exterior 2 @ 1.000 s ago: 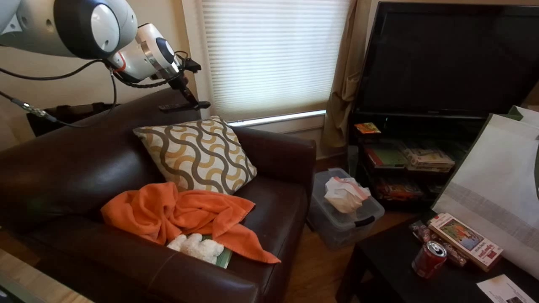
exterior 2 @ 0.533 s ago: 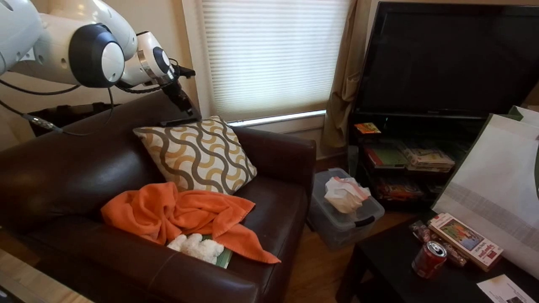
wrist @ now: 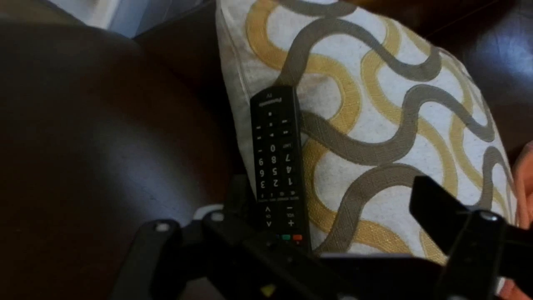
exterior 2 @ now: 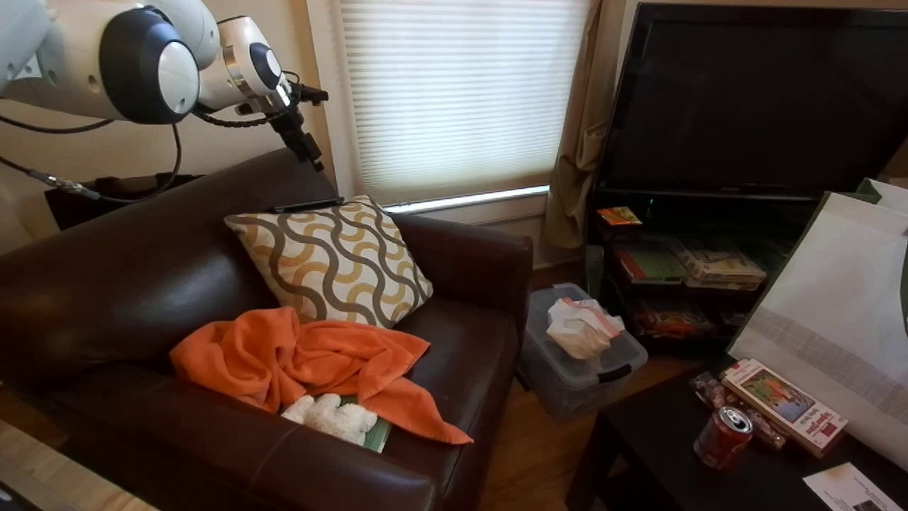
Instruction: Put the remote control on top of the pillow.
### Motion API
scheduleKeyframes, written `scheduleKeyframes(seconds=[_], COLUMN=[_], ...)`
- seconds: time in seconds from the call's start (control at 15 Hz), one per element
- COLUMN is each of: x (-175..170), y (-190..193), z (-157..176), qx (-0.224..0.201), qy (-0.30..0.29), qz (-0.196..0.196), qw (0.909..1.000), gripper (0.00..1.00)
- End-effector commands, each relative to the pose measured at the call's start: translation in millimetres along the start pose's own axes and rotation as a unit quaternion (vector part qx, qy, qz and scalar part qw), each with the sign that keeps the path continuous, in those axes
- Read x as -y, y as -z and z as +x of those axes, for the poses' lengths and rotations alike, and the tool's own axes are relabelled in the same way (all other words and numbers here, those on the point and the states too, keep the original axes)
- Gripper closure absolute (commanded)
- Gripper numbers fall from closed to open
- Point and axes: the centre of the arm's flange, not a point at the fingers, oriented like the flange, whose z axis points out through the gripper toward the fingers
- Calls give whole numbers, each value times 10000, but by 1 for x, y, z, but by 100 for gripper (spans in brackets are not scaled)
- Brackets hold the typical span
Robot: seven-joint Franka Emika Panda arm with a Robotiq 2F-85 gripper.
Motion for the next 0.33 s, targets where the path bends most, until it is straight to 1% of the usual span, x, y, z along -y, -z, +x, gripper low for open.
scheduleKeyframes(seconds=[0.0,0.13,0.2,0.27], x=[35,37,33,-6], y=[45,61,67,47], z=[27,52,62,9], qx=[22,-172,-121,-14], qy=[-590,-592,-568,-521], qz=[87,-128,-272,-136], qw=[9982,9980,9979,9985], gripper=[0,0,0,0])
